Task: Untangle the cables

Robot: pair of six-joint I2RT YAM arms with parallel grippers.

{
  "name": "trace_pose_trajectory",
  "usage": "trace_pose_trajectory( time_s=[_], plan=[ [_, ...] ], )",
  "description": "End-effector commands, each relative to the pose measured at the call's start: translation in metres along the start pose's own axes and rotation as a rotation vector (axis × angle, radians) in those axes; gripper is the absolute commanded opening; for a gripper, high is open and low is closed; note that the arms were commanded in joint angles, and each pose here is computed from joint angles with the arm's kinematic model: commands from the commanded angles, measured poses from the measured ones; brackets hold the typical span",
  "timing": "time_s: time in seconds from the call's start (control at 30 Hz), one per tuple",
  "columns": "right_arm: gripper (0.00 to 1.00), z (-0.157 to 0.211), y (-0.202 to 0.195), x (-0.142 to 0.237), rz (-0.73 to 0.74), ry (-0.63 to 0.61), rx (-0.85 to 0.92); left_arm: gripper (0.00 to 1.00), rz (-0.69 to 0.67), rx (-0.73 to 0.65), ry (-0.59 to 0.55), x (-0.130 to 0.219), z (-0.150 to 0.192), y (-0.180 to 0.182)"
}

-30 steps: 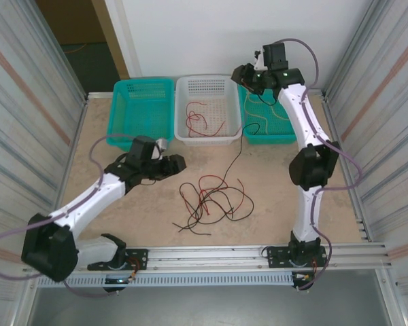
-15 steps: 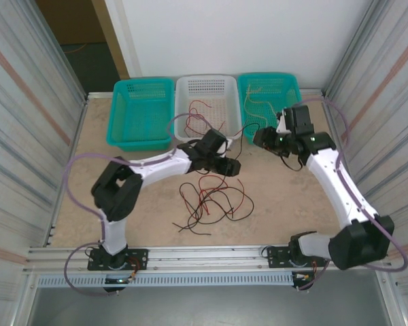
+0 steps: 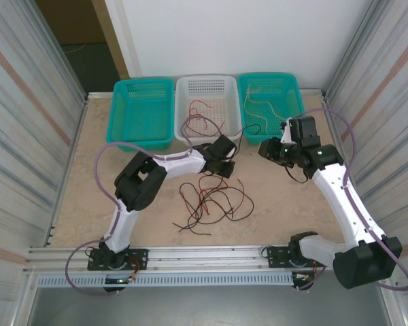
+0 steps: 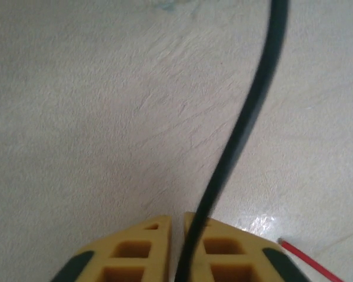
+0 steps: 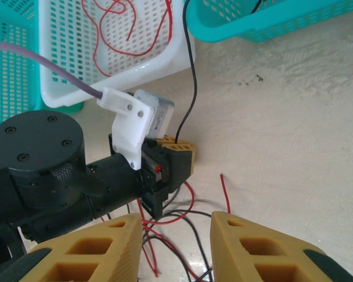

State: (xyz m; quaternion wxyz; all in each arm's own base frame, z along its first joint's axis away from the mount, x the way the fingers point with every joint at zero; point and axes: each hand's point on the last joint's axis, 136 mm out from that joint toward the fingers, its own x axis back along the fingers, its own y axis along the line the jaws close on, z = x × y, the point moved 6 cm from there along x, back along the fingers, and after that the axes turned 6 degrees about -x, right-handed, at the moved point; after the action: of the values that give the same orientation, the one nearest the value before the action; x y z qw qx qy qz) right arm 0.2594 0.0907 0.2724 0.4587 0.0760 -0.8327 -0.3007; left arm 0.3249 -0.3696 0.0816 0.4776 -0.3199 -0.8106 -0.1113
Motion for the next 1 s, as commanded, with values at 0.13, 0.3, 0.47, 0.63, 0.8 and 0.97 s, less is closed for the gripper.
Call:
trace_pose_trajectory(
  time_s=[0.13, 0.3, 0.47, 0.63, 0.8, 0.97],
  plan=[
    [0.27, -0.005, 0.011, 0.03, -0.065, -0.065, 0.042, 0.0, 0.059, -0.098, -0.188, 0.078, -0.038, -0.045],
    [0.28, -0.007, 0.018, 0.046, -0.1, -0.117, 0.046, 0.0, 0.113, -0.059, -0.331, 0.143, -0.053, -0.051],
    [0.31, -0.009, 0.027, 0.059, -0.131, -0.146, 0.056, 0.0, 0.204, -0.071, -0.443, 0.212, -0.068, -0.061],
    [0.33, -0.005, 0.033, 0.081, -0.159, -0.195, 0.083, 0.0, 0.221, -0.029, -0.58, 0.28, -0.071, -0.049],
    [0.33, 0.006, 0.042, 0.074, -0.182, -0.158, 0.117, 0.0, 0.203, 0.056, -0.642, 0.326, -0.063, -0.012],
    [0.34, 0.016, 0.058, 0.055, -0.19, -0.119, 0.187, 0.0, 0.08, 0.161, -0.69, 0.354, -0.054, 0.051]
  ],
)
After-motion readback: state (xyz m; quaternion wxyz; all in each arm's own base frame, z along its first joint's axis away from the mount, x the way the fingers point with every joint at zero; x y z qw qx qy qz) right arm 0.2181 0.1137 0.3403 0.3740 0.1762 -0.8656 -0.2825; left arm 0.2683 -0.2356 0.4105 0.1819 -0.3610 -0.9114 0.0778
